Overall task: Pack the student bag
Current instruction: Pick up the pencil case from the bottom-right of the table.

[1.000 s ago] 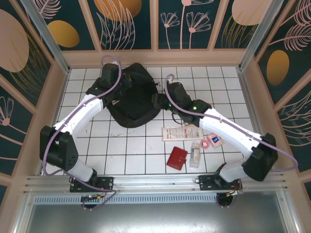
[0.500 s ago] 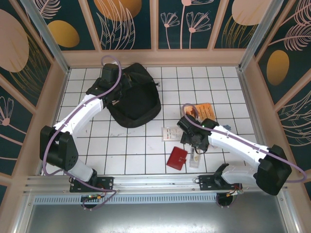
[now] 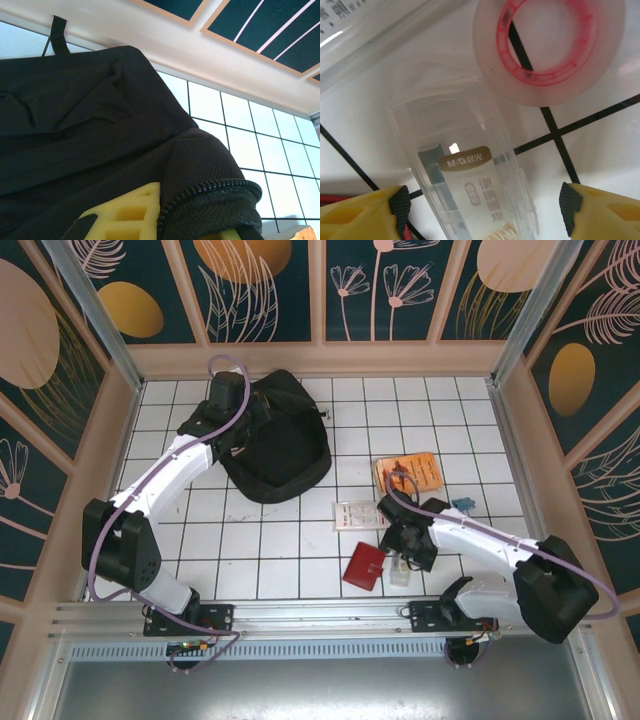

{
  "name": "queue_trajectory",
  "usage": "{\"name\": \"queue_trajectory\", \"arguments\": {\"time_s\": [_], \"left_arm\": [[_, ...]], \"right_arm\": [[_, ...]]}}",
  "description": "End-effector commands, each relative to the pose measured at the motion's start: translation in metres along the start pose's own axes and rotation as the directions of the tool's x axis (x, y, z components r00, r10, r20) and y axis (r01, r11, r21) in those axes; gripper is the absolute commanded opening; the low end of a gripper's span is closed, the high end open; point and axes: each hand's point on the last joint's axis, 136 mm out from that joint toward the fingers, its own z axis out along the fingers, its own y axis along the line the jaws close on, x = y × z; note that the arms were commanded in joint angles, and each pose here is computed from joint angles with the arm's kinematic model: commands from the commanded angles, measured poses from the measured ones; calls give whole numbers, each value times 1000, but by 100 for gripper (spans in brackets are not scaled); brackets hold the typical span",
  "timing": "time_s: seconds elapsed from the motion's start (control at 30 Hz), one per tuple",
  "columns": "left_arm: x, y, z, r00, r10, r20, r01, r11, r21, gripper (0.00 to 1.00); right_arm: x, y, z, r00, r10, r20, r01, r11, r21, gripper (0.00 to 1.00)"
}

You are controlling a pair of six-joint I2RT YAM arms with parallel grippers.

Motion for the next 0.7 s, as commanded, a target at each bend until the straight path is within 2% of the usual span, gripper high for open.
{"name": "queue_trajectory", "arguments": {"time_s": [0.0,0.13,0.4,0.67], "left_arm": [[-12,-2,-8,999,-1,41,0,1000,7,0],[-12,-2,-8,999,1,43,-1,1000,7,0],[-12,-2,-8,999,2,45,-2,1000,6,0],[-10,0,-6,999,2,38,-2,1000,2,0]], "right_arm": [[5,8,11,999,31,-38,-32,999,-42,80],[7,7,20,998,35,-46,-37,998,-46,74],[6,4,20,999,44,-30,-45,998,-52,51],[-9,18,-15,999,11,45,-7,995,-98,47]]}}
